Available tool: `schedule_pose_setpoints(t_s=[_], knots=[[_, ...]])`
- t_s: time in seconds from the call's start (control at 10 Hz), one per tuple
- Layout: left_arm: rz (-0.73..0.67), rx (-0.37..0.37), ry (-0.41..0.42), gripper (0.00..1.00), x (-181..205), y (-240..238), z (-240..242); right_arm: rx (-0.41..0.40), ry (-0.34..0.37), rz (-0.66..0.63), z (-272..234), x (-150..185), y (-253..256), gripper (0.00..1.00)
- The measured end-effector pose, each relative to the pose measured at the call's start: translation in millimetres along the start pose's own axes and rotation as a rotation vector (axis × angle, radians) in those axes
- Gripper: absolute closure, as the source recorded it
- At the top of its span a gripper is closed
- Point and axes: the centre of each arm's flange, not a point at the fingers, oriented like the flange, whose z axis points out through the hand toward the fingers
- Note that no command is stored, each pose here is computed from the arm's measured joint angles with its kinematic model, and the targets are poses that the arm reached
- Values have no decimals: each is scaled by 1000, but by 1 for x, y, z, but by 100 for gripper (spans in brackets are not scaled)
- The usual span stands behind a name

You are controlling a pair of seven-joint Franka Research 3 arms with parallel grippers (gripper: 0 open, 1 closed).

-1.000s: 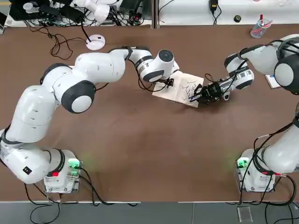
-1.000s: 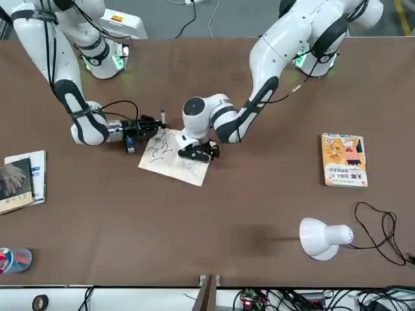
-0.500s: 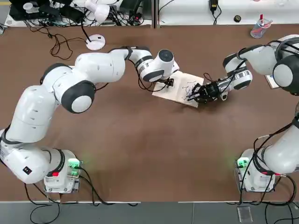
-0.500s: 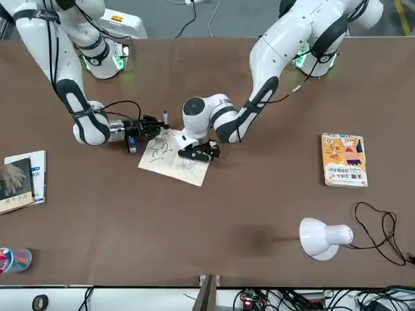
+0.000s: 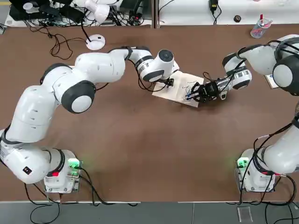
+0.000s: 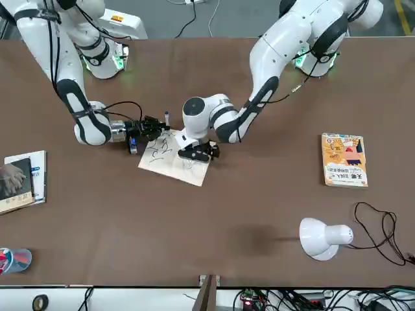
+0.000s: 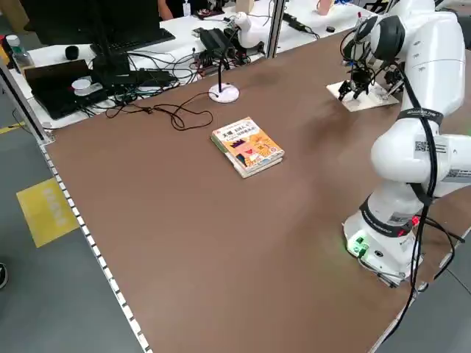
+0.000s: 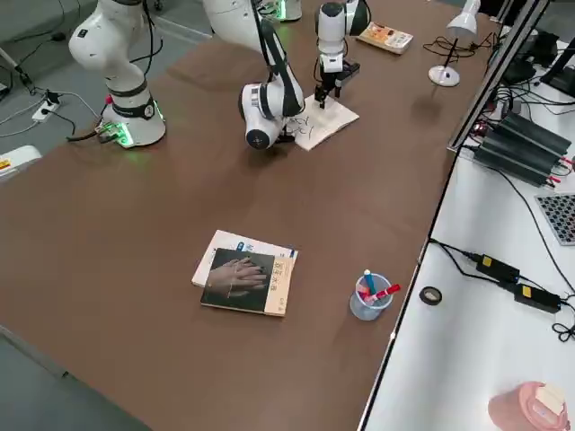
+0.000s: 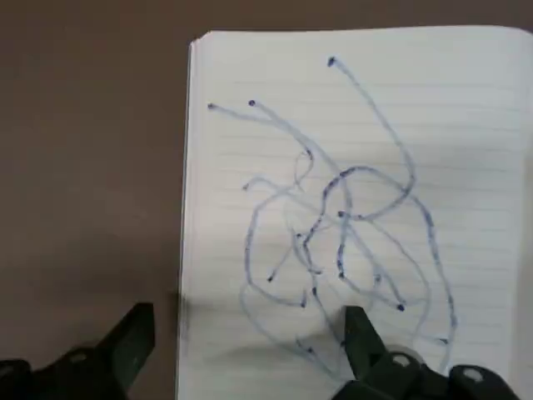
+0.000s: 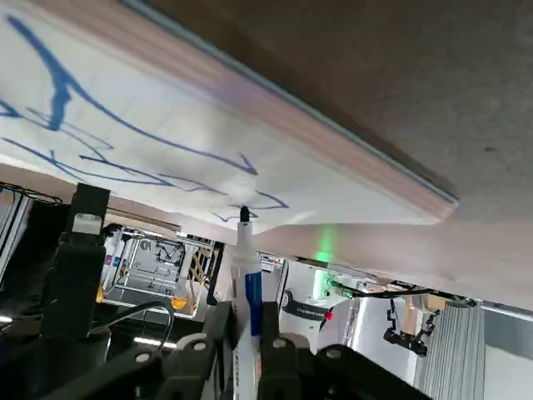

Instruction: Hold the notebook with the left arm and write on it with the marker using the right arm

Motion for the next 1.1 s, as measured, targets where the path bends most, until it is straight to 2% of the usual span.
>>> schedule_pose_setpoints(t_s=[0.6, 1.1], knots=[[0, 0, 0, 0, 0, 0, 0, 7, 9, -47, -2, 2, -9, 83], [0, 0, 0, 0, 0, 0, 0, 17, 43, -103, -10, 8, -15, 83]])
